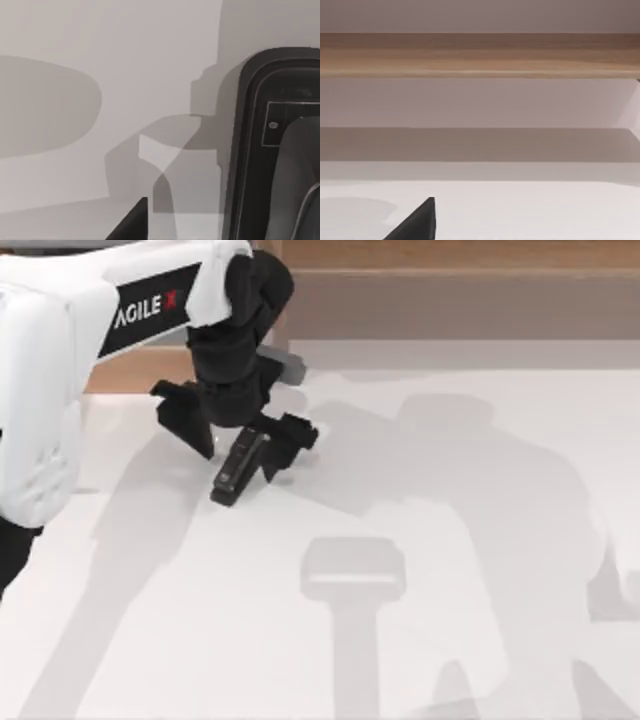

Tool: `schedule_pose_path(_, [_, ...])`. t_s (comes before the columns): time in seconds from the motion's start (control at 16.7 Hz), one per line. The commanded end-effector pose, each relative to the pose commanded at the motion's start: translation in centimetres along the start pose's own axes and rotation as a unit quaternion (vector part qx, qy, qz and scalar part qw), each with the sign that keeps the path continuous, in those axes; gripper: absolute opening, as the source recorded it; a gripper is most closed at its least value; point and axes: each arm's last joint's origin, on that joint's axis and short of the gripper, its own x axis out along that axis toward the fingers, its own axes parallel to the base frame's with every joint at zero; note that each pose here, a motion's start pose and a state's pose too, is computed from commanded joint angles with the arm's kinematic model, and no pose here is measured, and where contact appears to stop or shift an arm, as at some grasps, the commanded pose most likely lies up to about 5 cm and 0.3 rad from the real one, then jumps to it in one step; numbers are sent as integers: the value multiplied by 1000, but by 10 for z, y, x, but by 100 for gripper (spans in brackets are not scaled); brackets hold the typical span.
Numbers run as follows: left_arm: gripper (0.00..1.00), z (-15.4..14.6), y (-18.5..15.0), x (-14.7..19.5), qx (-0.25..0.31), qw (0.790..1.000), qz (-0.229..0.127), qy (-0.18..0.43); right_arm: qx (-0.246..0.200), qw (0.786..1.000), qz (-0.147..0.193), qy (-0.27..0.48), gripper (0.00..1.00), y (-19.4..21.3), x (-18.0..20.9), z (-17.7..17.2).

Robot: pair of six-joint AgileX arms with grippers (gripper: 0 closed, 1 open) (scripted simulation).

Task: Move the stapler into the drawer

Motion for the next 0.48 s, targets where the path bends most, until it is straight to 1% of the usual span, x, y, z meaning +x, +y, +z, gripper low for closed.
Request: schedule_pose_path(0.48, [2, 0, 0, 0, 0, 1000, 0, 0, 0, 1000, 0, 0, 100, 0, 0, 0])
